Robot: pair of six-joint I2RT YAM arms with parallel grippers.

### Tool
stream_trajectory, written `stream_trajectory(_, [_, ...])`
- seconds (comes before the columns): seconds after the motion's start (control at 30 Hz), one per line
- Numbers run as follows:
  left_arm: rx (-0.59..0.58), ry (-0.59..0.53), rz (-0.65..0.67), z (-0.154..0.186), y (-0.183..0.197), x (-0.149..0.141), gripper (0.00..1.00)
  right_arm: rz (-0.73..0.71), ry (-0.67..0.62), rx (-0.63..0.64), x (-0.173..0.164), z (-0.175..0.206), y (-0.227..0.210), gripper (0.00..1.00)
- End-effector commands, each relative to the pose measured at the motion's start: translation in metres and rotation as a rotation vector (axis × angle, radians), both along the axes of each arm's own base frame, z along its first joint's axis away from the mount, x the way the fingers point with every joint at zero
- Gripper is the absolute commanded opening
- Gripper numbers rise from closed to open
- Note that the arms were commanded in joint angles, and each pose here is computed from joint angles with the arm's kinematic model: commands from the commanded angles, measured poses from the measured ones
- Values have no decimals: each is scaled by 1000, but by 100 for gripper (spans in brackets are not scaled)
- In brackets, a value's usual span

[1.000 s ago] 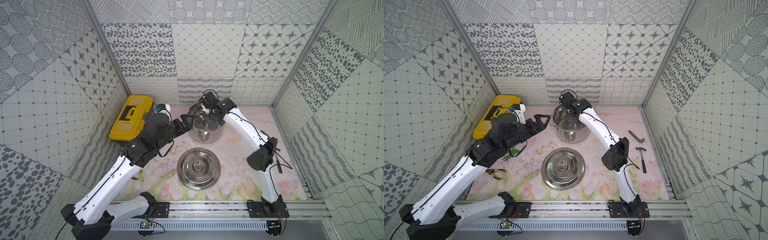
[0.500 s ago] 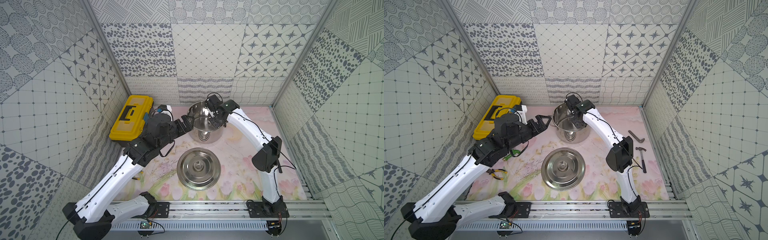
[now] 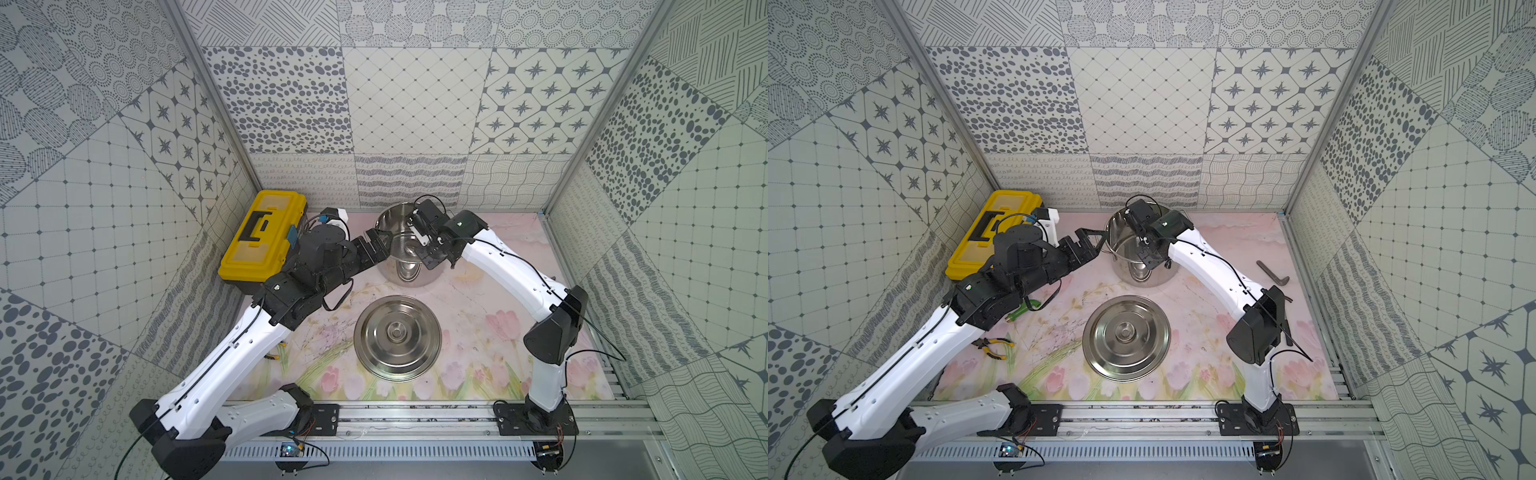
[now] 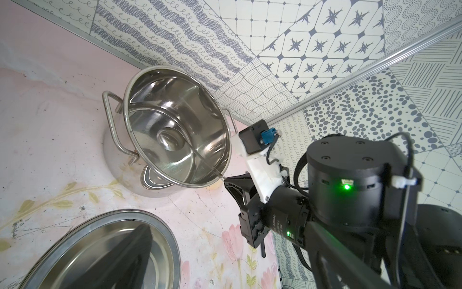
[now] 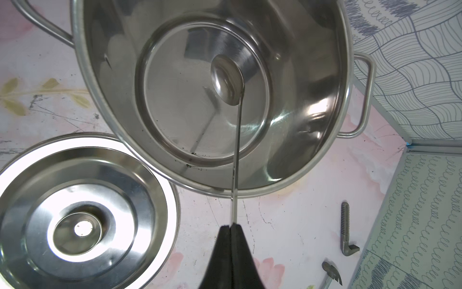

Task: Stir the soup with a spoon
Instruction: Stir the soup in the pan with a stick.

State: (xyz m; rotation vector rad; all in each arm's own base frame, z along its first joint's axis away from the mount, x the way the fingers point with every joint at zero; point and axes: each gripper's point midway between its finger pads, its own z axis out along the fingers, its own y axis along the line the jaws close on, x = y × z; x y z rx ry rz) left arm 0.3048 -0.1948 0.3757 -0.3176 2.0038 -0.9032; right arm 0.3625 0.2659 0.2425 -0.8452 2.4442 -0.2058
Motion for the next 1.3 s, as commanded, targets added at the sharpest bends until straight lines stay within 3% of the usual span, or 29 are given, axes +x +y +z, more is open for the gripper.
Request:
stream_trajectory(0.0, [-27, -47, 3, 15, 2, 0, 100, 4, -52, 94, 3, 21, 21, 0])
stream_trajectory(0.23, [-20, -46, 15, 15, 8, -4, 99, 21, -71, 115, 16, 28, 39, 0])
stream_trajectory(0.6, [-35, -52, 23, 19, 10, -7, 99, 33, -121, 40, 50, 26, 52, 0])
stream_trajectory(1.03, [-27, -44, 13, 16, 7, -5, 99, -76, -141, 2, 83, 24, 9, 0])
stream_trajectory(1.27, [-25, -46, 10, 17, 6, -3, 100, -106, -119, -42, 85, 18, -15, 0])
